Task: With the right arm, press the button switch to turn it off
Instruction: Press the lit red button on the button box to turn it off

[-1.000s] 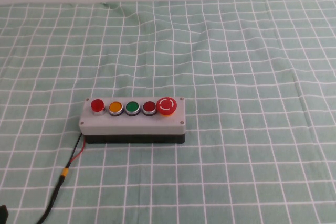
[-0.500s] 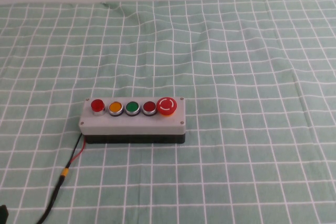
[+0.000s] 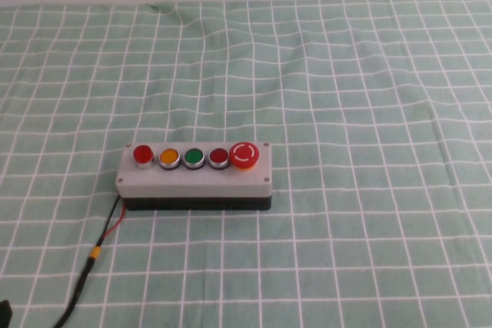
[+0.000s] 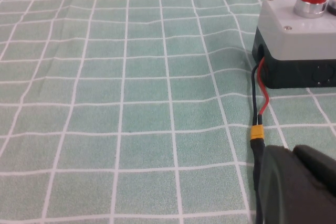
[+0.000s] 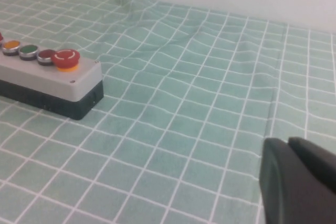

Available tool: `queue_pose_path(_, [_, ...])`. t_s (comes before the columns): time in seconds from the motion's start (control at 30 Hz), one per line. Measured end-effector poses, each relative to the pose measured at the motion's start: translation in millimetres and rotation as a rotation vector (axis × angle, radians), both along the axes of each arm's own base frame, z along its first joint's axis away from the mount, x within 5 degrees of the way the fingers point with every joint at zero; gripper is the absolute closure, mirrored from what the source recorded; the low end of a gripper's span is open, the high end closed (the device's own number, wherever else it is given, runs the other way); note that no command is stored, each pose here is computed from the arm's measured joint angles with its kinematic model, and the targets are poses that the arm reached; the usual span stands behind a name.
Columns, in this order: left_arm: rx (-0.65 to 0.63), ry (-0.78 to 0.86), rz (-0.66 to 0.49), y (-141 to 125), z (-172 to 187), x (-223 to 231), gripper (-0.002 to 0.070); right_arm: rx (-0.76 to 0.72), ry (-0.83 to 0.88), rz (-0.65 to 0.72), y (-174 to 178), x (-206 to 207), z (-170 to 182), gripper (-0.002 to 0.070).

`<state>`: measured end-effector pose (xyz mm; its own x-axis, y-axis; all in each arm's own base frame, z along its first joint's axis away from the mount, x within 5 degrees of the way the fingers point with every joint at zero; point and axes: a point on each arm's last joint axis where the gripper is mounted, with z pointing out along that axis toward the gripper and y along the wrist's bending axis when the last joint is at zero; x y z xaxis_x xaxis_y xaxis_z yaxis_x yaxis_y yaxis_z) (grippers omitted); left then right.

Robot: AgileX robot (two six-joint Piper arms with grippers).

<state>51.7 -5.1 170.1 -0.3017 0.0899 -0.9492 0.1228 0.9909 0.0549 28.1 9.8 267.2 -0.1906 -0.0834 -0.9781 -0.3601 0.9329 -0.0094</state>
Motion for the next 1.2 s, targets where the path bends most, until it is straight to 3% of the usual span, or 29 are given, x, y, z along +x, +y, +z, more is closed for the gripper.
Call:
queue_pose_path(0.83, [0.000,0.000,0.000,0.0,0.0,0.0,0.0678,-0.019,0.099,-0.016,6.6,16.3,-74.2,0.0692])
queue_pose_path(1.0, [0.000,0.000,0.000,0.0,0.0,0.0,0.0678,0.010,0.142,-0.011,9.3,19.1,-97.1,0.0692])
queue_pose_path(1.2, [0.000,0.000,0.000,0.0,0.0,0.0,0.0678,0.109,0.082,-0.042,10.0,21.7,-91.0,0.0692])
